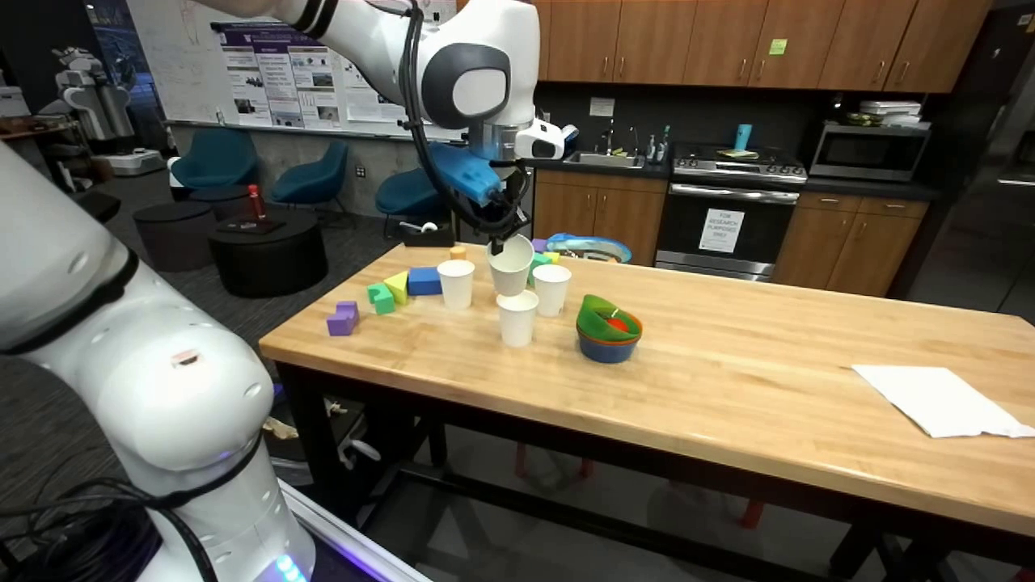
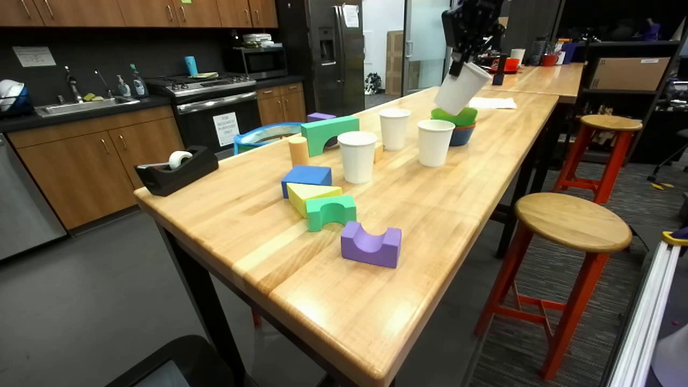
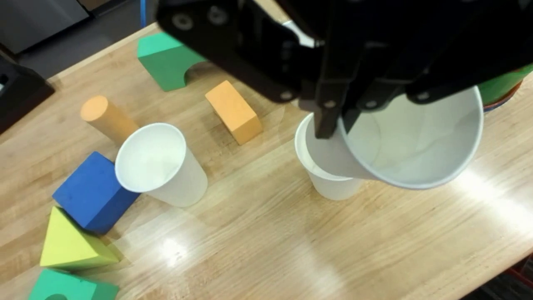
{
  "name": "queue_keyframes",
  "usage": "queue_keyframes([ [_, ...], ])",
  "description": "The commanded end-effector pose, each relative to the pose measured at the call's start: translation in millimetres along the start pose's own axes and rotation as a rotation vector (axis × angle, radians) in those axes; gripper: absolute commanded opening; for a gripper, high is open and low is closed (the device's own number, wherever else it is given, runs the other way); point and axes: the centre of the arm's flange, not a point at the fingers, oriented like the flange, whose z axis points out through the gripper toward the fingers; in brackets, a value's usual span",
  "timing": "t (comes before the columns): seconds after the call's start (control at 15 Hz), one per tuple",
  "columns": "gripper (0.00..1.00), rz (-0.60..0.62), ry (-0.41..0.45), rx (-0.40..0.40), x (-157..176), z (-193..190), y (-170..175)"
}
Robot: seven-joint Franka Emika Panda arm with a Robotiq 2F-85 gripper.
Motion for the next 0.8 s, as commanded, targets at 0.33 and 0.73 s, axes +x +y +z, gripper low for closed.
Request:
queue_keyframes([
  [0.33, 0.01, -0.03, 0.019, 0.106, 17, 14, 10],
  [0.73, 0.01, -0.026, 0.023, 0.095, 17, 15, 17],
])
